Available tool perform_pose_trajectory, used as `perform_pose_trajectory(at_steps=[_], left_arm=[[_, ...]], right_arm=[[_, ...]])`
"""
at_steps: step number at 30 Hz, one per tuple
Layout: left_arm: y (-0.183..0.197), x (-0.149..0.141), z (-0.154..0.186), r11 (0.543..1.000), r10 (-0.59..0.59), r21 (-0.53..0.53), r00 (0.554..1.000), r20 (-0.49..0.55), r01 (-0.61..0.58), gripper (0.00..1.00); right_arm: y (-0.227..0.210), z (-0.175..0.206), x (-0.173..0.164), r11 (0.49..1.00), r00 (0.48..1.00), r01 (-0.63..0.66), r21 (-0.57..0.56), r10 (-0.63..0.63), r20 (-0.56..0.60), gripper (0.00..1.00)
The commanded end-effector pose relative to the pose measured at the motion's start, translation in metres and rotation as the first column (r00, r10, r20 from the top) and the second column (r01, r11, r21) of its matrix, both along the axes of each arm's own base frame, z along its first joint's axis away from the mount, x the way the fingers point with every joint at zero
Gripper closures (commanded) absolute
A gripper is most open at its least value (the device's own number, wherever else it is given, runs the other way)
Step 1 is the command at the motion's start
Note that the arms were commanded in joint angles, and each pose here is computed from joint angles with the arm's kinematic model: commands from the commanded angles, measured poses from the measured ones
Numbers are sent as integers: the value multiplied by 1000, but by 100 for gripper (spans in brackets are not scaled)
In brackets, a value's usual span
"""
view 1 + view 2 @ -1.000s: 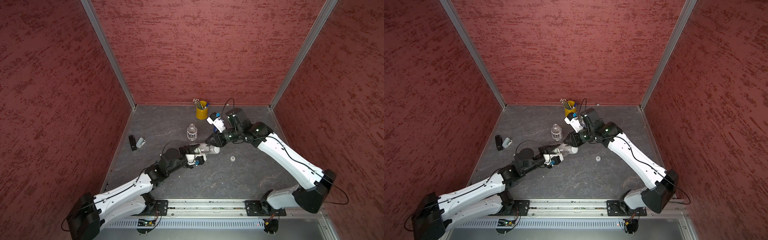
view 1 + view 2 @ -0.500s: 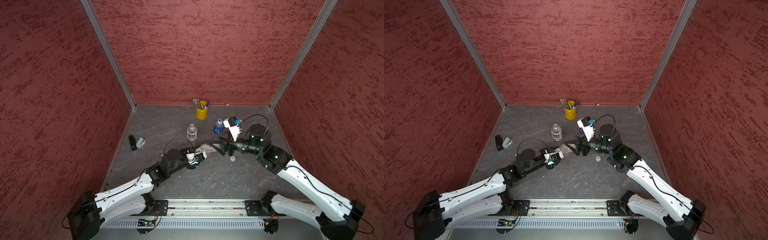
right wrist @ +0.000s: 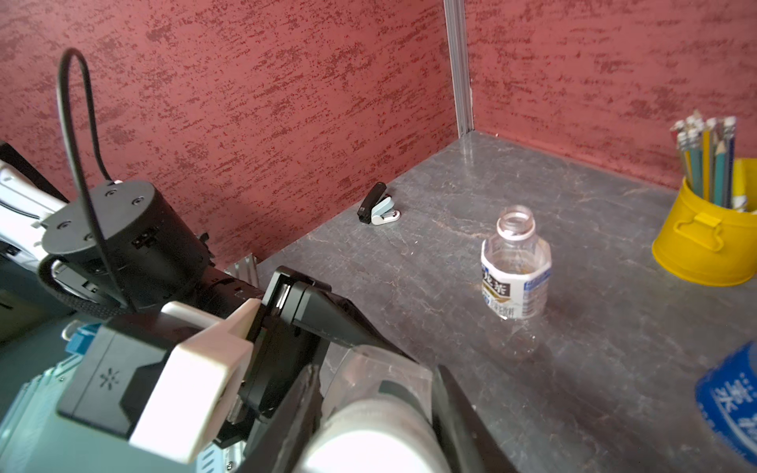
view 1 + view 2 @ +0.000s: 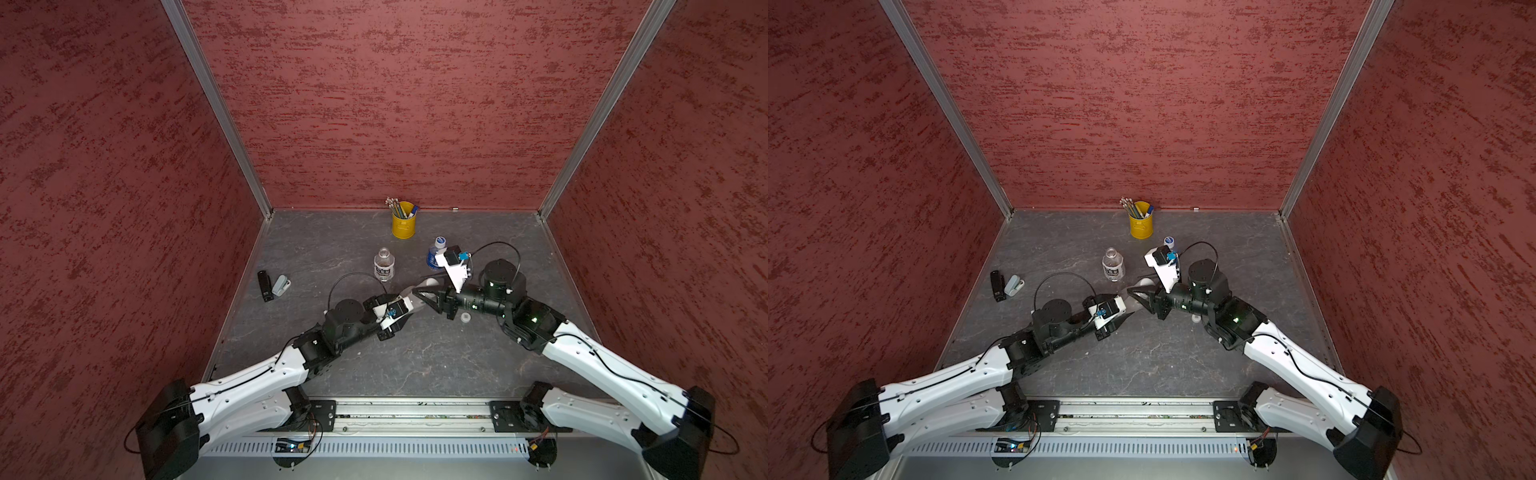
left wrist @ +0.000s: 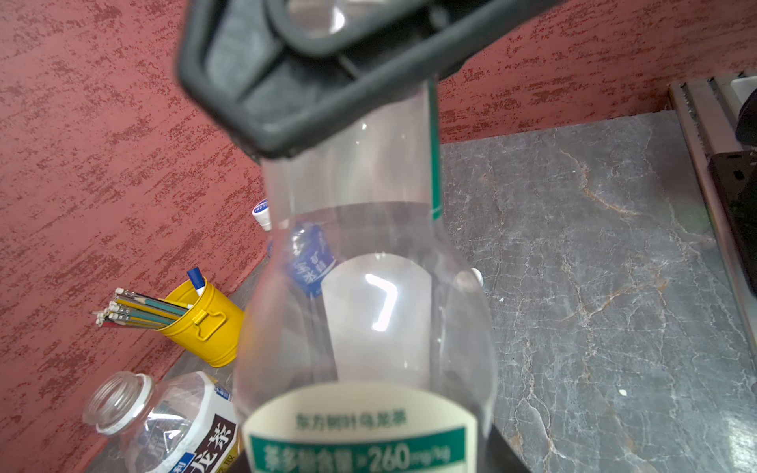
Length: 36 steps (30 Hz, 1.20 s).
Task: Screw on the bottle caps
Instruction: Place the plastic bottle at the center of the board.
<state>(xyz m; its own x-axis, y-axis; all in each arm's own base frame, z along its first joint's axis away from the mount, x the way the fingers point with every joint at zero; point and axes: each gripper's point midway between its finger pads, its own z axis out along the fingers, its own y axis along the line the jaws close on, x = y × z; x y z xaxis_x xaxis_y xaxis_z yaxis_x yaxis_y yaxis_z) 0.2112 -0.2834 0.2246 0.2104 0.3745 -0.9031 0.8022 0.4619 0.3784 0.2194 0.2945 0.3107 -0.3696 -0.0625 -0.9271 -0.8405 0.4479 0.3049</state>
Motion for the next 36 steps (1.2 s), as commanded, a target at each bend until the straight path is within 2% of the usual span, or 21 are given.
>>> perform_pose_trajectory(at_steps=[1, 3, 7, 9, 13, 17, 21, 25, 30, 36], left_arm=[[-12, -13, 6, 997, -81, -25, 995, -55, 79, 43], [-11, -15, 0, 997, -83, -11, 993, -88, 82, 28], [-2, -16, -6, 998, -68, -21, 990, -121, 66, 0], [9, -9, -9, 999, -28, -43, 985, -168, 21, 0], [46, 22, -11, 975, 152, -110, 938, -312, -195, 0], [83, 48, -15, 912, 295, -141, 855, -426, -385, 0], [109, 65, -17, 850, 366, -150, 770, -523, -505, 0], [123, 74, -18, 817, 393, -159, 736, -552, -555, 0], [126, 77, -20, 817, 396, -148, 728, -560, -558, 0], [125, 74, -22, 824, 384, -149, 733, -561, -546, 0]], right_arm=[[-2, 17, 3, 1000, 998, 16, 24, -18, 66, 78], [-7, 12, 1, 1000, 998, 21, -21, -20, 67, 79], [-33, -7, 9, 975, 991, 133, -176, -125, 54, 80], [-52, -16, 16, 944, 978, 206, -257, -198, 57, 80], [-99, -27, 44, 846, 919, 389, -365, -381, 97, 79], [-129, -30, 80, 790, 864, 489, -369, -498, 78, 79], [-150, -30, 119, 749, 808, 566, -344, -587, 52, 77], [-158, -37, 153, 725, 791, 584, -365, -610, 55, 75], [-163, -50, 187, 685, 771, 602, -411, -631, 79, 74], [-151, -76, 205, 710, 796, 550, -440, -605, 19, 70]])
